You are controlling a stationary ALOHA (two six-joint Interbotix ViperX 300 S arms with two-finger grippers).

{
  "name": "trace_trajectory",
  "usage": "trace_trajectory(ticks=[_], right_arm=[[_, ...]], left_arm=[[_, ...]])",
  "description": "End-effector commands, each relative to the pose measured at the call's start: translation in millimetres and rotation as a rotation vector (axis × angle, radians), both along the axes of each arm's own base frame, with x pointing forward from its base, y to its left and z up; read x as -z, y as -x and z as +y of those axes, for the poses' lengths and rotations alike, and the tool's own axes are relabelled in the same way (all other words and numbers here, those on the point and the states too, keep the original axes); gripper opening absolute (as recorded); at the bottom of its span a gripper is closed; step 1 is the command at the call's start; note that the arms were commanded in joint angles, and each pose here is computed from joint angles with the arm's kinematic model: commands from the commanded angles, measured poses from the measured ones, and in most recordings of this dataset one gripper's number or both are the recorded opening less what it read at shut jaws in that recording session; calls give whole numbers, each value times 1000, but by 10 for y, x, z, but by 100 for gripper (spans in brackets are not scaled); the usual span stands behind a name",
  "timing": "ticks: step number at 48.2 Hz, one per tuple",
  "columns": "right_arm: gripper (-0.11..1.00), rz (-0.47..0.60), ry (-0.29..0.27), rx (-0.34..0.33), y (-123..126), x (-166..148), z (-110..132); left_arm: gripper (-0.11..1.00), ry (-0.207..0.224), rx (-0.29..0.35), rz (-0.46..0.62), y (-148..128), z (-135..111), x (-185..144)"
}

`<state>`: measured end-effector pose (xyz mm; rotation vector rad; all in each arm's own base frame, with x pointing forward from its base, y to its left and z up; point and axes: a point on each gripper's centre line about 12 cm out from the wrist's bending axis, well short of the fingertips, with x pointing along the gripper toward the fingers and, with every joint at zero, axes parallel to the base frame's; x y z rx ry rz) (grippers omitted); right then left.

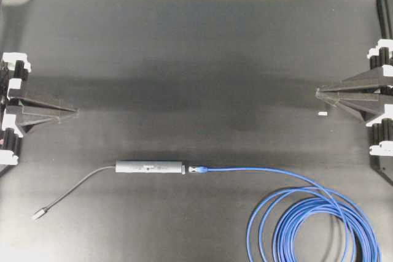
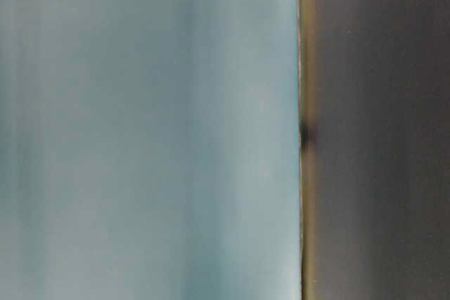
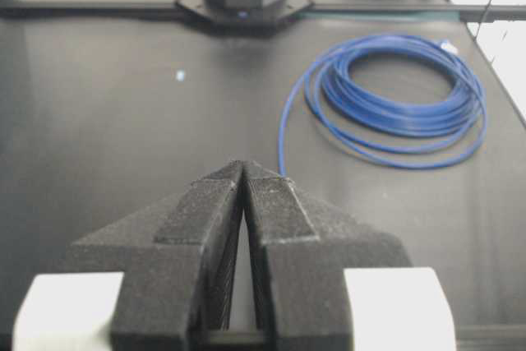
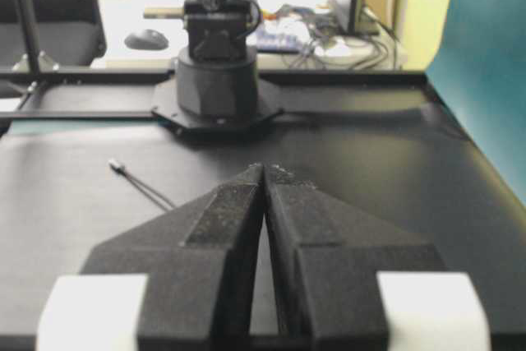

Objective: Insert the LAN cable into the hub.
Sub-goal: 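Move left gripper to the grey hub and right gripper to the blue cable plug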

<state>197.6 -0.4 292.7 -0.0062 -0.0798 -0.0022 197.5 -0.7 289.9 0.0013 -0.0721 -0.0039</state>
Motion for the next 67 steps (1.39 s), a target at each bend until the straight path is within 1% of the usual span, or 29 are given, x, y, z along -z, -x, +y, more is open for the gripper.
trace_trajectory(ticks=[1,4,7,8,9,11,16,18,21,25,27,30,33,35,36,40,42,43,45,47,49,53,56,57,59,63,67], right_arm=[[3,9,-23,-10,-64,-46,19],[3,80,-60,-7,-112,-14,16],[0,181,-97,-7,-163,42,23],[0,207,-102,-8,-176,47,25],[0,247,-103,-8,-197,63,28],[0,279,-111,-8,-222,59,31],[0,318,-109,-19,-272,52,59],[0,343,-108,-21,-289,90,67],[0,397,-107,-22,-316,163,74],[0,458,-108,-20,-352,250,78],[0,486,-106,-20,-373,293,79],[0,515,-107,-18,-417,333,81],[0,537,-107,-21,-469,371,93],[1,555,-105,-26,-506,412,110],[1,565,-105,-27,-527,426,115],[2,608,-98,-32,-620,516,138],[6,623,-97,-34,-661,549,148],[9,631,-100,-33,-685,567,149],[18,640,-101,-33,-730,585,156],[28,646,-101,-31,-771,600,153],[41,651,-104,-30,-809,623,155],[64,659,-103,-35,-894,675,180],[79,667,-99,-42,-945,725,208],[82,672,-99,-46,-962,750,223],[85,683,-102,-49,-996,808,243],[83,695,-113,-56,-1063,928,297],[82,698,-144,-54,-1128,1048,337]], left_arm=[[6,-30,0,11,-101,5,-69],[6,-22,4,20,-139,-1,-73],[1,-13,5,29,-178,-1,-80],[1,-11,6,32,-191,-4,-80],[1,-14,6,37,-198,-4,-80],[1,-13,7,51,-217,-7,-68],[1,-9,13,112,-264,-22,3],[1,-11,26,123,-286,-50,9],[1,-15,39,126,-298,-81,11],[1,-12,41,132,-305,-84,23],[4,-14,41,133,-307,-85,27],[16,-10,44,137,-311,-92,38],[33,-6,53,149,-320,-113,76],[46,-2,61,155,-327,-132,105],[54,1,63,155,-330,-136,113],[76,25,75,175,-351,-164,229],[82,40,78,185,-360,-173,310],[82,46,80,191,-367,-178,359],[77,64,83,189,-375,-182,468],[72,77,86,181,-385,-189,546],[71,90,88,166,-394,-189,611],[74,103,87,156,-422,-182,753],[75,112,81,153,-461,-168,838],[75,116,81,154,-475,-166,868],[75,119,82,159,-509,-170,920],[75,126,87,183,-593,-189,1050],[75,141,93,209,-668,-214,1166]])
